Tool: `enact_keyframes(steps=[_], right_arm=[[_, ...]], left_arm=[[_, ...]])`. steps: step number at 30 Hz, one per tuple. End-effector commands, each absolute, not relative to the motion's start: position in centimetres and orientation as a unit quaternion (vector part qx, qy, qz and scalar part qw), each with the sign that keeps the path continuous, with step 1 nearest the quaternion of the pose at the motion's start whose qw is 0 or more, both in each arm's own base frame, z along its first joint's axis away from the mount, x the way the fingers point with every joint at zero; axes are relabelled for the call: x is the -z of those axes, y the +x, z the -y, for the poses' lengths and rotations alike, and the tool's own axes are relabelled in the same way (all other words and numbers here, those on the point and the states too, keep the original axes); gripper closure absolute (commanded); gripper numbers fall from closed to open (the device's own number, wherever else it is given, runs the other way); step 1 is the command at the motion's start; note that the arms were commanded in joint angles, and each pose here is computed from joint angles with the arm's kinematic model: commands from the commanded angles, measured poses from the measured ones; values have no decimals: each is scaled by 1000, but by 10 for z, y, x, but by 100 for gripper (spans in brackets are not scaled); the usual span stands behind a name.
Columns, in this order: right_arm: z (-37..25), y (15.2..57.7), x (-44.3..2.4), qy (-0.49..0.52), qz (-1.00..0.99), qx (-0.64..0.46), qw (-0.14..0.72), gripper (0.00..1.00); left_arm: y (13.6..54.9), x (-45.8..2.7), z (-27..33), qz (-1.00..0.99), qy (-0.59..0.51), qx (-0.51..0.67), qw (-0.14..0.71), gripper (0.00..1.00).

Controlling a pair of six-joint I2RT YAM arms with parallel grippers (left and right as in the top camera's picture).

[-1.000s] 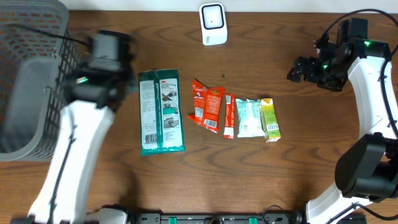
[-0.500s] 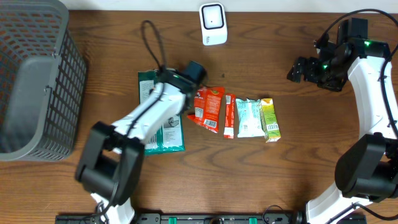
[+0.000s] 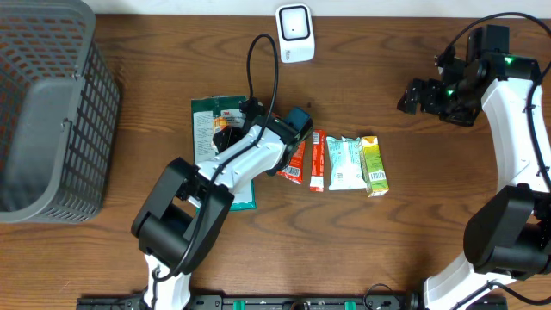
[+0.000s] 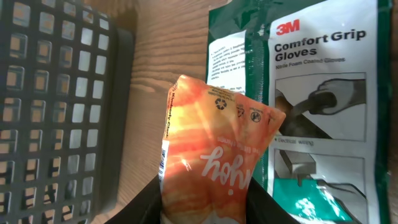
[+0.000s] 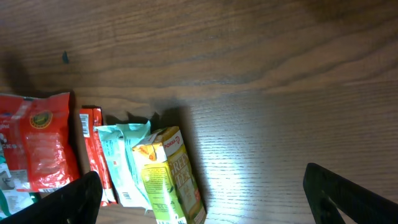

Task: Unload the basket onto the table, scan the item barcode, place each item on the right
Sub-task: 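Carry the Enjoy box right and lower it onto the gloves pack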

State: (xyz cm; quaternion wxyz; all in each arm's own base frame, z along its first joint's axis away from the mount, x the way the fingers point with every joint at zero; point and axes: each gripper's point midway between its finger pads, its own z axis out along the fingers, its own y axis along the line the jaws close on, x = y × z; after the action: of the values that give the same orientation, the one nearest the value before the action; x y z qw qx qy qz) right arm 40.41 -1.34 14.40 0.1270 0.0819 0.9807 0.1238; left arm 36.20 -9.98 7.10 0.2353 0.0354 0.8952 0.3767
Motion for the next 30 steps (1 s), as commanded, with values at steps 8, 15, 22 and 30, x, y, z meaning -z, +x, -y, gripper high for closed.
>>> enact_keyframes(steps=[8,15,22,30], right_arm=[[16,405,-148,79,-980,-121,133,1],[16,405,-148,79,-980,-121,133,1],[16,405,-148,79,-980,-121,133,1],[16,405,-148,79,-980,-121,133,1]], left_arm=[[366,-52,80,-880,29,-417,224,66],[359,-29,73,-904,12,-386,184,66],[360,-27,74,-905,10,-382,186,66],[356,-22,78,-914,12,-367,174,60]])
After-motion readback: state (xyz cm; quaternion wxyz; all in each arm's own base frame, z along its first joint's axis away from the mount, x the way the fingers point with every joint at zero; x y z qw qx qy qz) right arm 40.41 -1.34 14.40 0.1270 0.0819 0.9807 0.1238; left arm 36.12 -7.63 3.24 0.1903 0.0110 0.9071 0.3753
